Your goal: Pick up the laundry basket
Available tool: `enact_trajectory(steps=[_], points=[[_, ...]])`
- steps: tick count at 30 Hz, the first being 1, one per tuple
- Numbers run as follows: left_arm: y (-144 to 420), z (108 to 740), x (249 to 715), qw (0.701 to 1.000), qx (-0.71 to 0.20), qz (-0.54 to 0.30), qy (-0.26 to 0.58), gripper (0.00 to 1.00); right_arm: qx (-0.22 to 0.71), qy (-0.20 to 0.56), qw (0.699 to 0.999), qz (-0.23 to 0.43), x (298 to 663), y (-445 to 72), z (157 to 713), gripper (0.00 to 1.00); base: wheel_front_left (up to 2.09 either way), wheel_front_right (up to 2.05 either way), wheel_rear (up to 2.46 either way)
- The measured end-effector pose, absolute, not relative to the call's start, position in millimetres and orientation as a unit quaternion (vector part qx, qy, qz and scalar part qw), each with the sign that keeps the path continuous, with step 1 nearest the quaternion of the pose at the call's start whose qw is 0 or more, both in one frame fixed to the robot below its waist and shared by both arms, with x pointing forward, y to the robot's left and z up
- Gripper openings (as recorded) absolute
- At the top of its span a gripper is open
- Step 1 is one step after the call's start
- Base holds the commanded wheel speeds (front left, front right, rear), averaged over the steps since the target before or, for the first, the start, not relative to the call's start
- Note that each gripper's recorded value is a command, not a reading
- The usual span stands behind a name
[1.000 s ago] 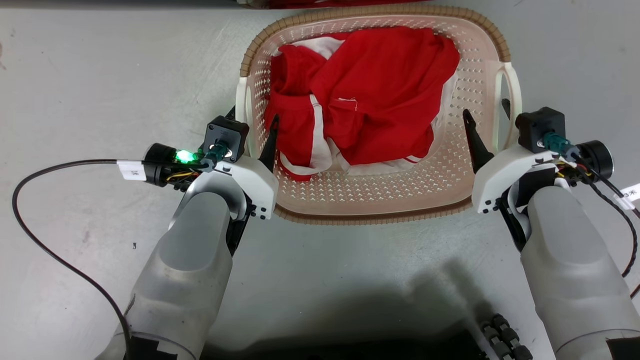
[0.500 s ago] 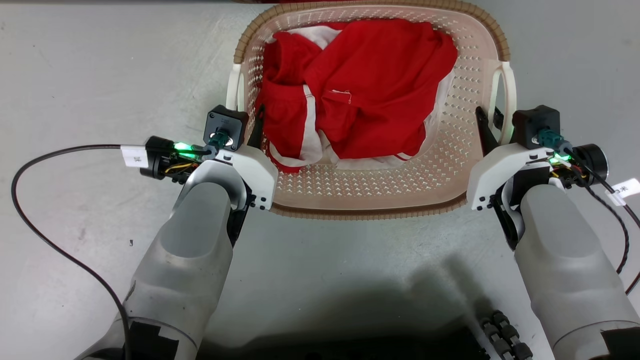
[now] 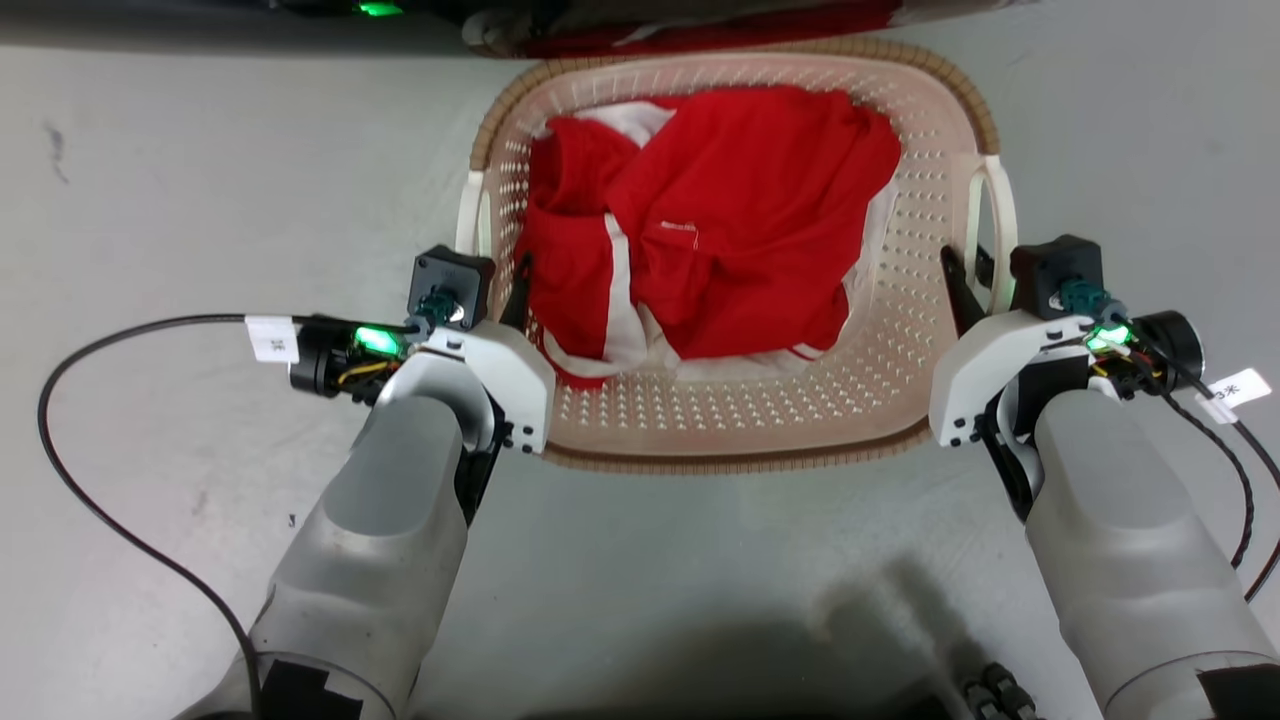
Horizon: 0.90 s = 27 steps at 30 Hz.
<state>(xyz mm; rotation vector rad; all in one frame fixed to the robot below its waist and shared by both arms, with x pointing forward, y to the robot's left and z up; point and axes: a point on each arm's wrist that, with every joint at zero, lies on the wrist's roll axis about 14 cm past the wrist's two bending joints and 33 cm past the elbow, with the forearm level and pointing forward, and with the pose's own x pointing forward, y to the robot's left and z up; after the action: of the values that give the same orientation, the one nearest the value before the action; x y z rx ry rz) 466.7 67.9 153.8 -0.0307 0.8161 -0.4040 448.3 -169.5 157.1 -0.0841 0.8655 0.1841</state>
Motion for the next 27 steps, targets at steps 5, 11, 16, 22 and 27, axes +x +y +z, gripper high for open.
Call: enact_trajectory(steps=[5,11,16,22,27], points=[[72,178,464,0.902,-0.019,-0.189,0.388,0.00,-0.045,0.404,0.908,0.096,450,-165,181,0.00,0.00,0.00,0.00],[78,205,458,0.905,-0.020,-0.182,0.383,0.00,-0.050,0.390,0.914,0.105,448,-160,207,0.00,0.00,0.00,0.00],[83,228,453,0.909,-0.019,-0.178,0.376,0.00,-0.054,0.377,0.918,0.113,445,-155,230,0.00,0.00,0.00,0.00],[89,252,439,0.905,-0.020,-0.170,0.389,0.00,-0.058,0.369,0.919,0.124,435,-148,253,0.00,0.00,0.00,0.00],[89,266,416,0.894,-0.026,-0.171,0.413,0.00,-0.062,0.374,0.916,0.132,417,-144,266,0.00,0.00,0.00,0.00]])
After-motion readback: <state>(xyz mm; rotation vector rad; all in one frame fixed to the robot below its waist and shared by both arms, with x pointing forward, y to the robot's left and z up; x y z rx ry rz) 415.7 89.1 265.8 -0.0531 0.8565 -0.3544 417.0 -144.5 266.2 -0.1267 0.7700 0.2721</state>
